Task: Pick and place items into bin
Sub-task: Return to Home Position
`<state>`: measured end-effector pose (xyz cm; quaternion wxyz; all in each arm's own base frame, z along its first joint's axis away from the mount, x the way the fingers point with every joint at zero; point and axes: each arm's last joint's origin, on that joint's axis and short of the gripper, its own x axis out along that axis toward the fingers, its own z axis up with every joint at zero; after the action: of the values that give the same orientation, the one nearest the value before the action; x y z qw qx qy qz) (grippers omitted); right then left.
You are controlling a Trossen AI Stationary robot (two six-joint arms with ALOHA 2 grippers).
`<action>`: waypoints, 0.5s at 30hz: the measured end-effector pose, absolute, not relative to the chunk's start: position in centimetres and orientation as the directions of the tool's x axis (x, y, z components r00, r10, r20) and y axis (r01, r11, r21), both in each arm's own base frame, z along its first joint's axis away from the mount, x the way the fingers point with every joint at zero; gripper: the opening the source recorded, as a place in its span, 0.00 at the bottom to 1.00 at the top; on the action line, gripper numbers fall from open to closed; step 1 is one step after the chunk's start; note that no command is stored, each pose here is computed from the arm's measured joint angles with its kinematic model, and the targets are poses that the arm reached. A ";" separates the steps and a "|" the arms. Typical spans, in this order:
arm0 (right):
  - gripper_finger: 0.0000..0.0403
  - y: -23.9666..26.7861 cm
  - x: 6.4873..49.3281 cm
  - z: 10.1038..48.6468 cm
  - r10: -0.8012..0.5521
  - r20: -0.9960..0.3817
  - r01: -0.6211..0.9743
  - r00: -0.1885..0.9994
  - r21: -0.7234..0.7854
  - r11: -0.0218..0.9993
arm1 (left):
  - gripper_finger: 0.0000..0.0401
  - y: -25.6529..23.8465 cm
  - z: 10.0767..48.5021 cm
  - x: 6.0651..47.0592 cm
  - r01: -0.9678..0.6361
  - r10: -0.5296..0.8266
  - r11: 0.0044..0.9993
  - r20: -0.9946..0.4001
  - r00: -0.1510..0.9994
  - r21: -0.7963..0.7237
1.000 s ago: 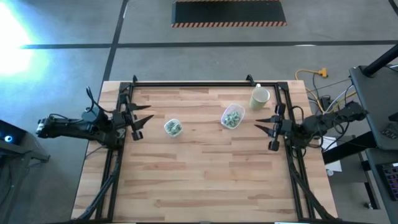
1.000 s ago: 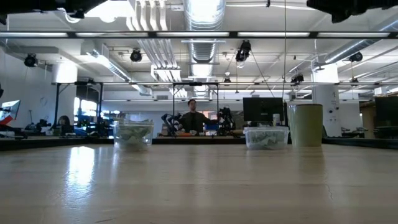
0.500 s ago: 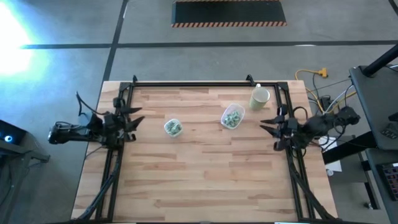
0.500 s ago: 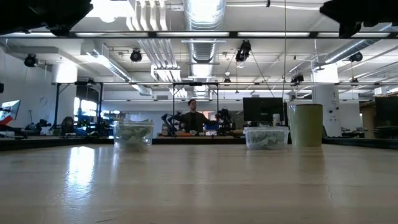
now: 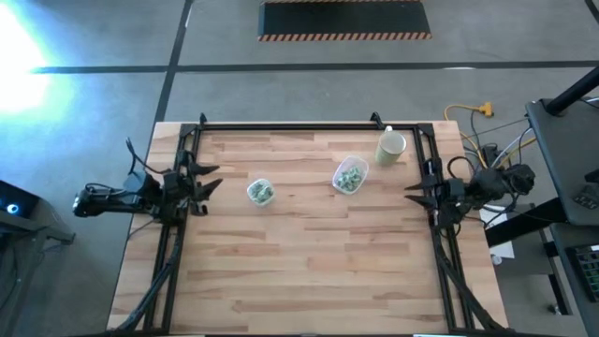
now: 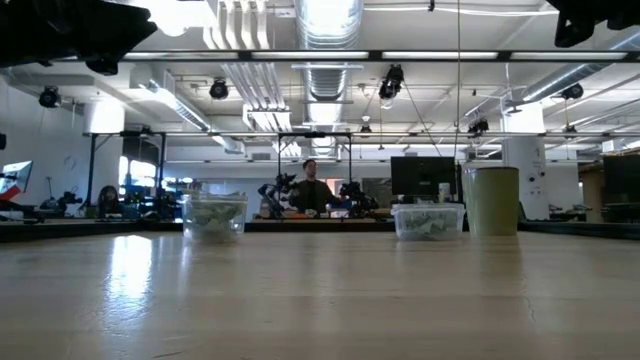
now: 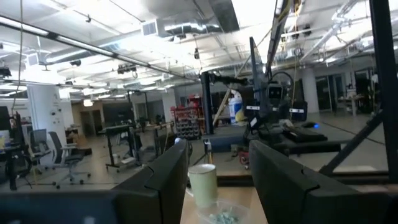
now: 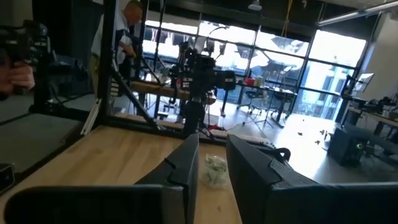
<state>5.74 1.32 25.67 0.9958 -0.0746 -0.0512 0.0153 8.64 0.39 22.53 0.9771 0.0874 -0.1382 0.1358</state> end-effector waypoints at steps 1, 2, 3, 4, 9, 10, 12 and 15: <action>0.18 1.3 5.6 25.9 0.037 0.106 -0.021 0.994 -0.149 0.989 | 0.39 0.4 22.6 8.6 -0.291 0.241 0.948 0.301 0.923 0.131; 0.18 1.2 5.5 26.1 0.039 0.115 -0.021 0.993 -0.152 0.988 | 0.39 0.4 22.6 8.5 -0.292 0.242 0.948 0.308 0.920 0.129; 0.18 1.3 5.5 26.2 0.055 0.118 -0.036 0.991 -0.156 0.987 | 0.39 0.4 22.8 8.4 -0.294 0.241 0.947 0.321 0.916 0.127; 0.18 1.3 5.4 26.3 0.079 0.122 -0.058 0.989 -0.163 0.985 | 0.39 0.4 22.8 8.4 -0.295 0.242 0.947 0.325 0.914 0.127; 0.18 1.8 5.9 25.4 0.161 0.122 -0.138 0.979 -0.178 0.974 | 0.39 0.4 22.9 8.5 -0.298 0.242 0.946 0.337 0.910 0.125; 0.18 1.9 6.1 25.2 0.163 0.121 -0.140 0.979 -0.178 0.974 | 0.39 0.4 22.8 8.5 -0.297 0.242 0.946 0.335 0.911 0.126; 0.18 1.9 6.3 24.7 0.163 0.111 -0.141 0.980 -0.181 0.973 | 0.39 0.4 22.8 8.5 -0.297 0.242 0.947 0.337 0.910 0.125; 0.18 1.9 6.4 24.6 0.160 0.110 -0.137 0.981 -0.191 0.972 | 0.39 0.4 22.8 8.5 -0.297 0.242 0.947 0.342 0.908 0.120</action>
<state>6.38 1.94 24.62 0.9910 -0.0914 -0.0626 0.0751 8.48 0.40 22.80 0.9731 0.0850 -0.1636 0.1384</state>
